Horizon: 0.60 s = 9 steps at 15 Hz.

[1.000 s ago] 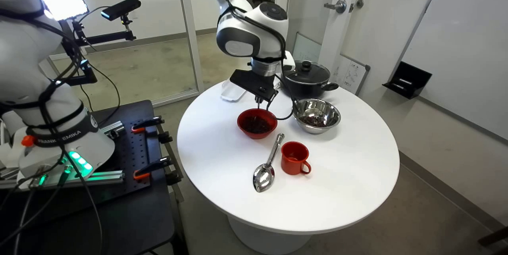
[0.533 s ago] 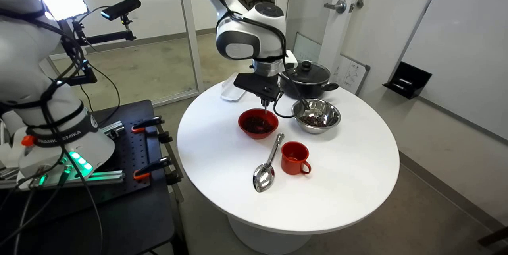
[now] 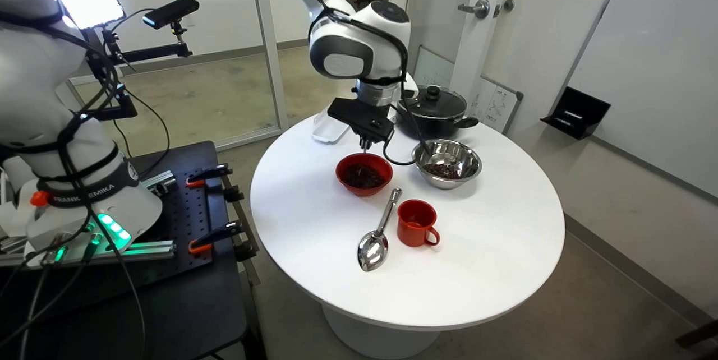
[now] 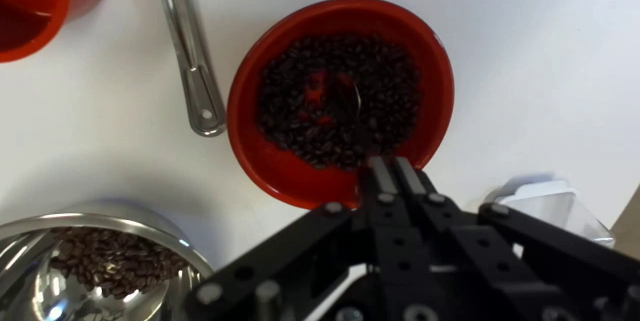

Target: Use the spoon to mix the content in the red bowl

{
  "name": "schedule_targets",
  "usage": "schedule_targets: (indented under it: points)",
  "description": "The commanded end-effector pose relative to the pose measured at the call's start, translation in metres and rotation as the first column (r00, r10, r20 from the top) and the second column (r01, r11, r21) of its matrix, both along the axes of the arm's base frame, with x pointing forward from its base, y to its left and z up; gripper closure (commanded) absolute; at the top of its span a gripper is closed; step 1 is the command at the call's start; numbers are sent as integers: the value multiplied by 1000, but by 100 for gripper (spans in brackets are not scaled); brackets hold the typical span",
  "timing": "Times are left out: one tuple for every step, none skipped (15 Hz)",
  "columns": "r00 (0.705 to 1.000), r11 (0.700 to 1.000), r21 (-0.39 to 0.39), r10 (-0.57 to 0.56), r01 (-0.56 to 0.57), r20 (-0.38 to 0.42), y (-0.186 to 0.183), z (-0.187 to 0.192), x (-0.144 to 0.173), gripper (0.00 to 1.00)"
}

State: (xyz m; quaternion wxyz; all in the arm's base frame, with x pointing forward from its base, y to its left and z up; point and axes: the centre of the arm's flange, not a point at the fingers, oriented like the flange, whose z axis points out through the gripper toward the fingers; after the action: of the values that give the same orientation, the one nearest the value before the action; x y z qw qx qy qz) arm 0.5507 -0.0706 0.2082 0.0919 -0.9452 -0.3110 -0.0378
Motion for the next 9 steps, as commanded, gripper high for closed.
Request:
schedule_targets:
  points:
    - [995, 999, 40, -22, 26, -96, 1, 4, -1, 99]
    - [993, 998, 49, -23, 29, -113, 2, 3, -2, 99]
    - [991, 998, 55, -26, 34, -130, 1, 3, -3, 99]
    - [990, 998, 48, -32, 39, -135, 1, 2, -5, 99]
    - [992, 999, 24, -32, 35, -120, 1, 0, -6, 99]
    - [993, 999, 15, -31, 33, -114, 1, 0, -6, 99]
    - [995, 999, -5, -34, 34, -89, 0, 1, -6, 99]
    - [997, 999, -18, -32, 31, -71, -1, 1, -6, 99]
    - [999, 999, -34, -27, 25, -44, -1, 3, -5, 99]
